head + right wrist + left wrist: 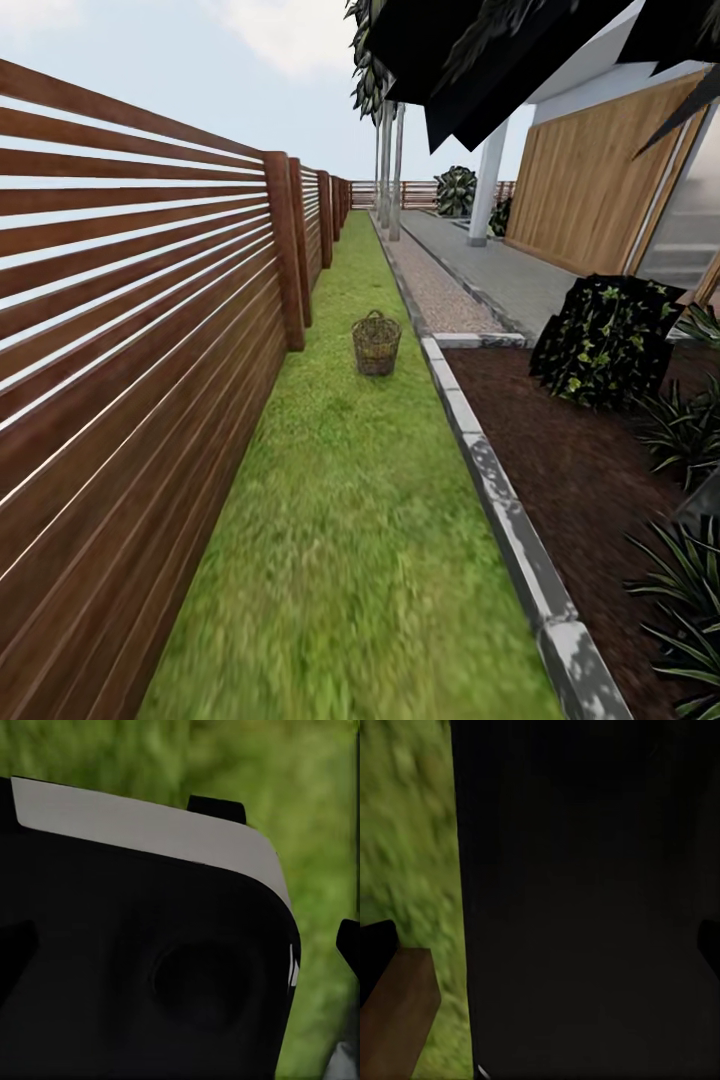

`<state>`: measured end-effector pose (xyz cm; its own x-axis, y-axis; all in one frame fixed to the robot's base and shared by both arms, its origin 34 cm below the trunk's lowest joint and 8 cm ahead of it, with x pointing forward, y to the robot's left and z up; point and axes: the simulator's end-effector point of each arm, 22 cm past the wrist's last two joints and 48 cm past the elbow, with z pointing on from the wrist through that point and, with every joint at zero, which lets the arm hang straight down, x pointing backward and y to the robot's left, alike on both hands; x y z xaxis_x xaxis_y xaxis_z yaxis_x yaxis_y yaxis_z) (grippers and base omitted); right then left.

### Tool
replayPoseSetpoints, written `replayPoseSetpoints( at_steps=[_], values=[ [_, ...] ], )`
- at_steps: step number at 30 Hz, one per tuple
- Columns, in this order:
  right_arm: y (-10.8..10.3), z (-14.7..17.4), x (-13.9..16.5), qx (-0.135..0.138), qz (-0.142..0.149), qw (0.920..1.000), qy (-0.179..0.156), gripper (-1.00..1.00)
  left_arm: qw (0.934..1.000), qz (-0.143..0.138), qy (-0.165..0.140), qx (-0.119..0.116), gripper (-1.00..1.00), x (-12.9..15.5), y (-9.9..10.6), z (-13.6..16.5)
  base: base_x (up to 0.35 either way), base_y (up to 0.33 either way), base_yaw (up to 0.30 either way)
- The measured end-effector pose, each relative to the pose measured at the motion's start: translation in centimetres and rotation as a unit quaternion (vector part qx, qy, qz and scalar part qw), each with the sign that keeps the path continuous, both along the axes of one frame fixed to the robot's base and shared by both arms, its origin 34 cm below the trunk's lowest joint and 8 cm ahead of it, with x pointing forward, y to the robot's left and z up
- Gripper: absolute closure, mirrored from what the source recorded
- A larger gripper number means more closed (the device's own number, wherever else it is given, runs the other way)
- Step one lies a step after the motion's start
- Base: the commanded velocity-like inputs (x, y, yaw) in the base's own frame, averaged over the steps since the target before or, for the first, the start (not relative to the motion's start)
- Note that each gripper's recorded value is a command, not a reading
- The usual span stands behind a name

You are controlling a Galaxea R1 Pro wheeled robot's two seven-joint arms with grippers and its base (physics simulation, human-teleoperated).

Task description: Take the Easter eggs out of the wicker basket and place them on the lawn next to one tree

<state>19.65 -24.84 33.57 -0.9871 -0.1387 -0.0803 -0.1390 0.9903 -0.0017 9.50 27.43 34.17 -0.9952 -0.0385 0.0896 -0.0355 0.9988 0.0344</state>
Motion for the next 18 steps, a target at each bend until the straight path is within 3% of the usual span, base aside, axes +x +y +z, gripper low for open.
replayPoseSetpoints(
  at_steps=[18],
  values=[
    [0.07,-0.08,-0.4,0.001,-0.001,1.0,0.004,-1.0,1.0,0.0,0.007,0.001,-1.0,-0.52,0.09,0.05,0.322,0.0,0.0]
  ],
)
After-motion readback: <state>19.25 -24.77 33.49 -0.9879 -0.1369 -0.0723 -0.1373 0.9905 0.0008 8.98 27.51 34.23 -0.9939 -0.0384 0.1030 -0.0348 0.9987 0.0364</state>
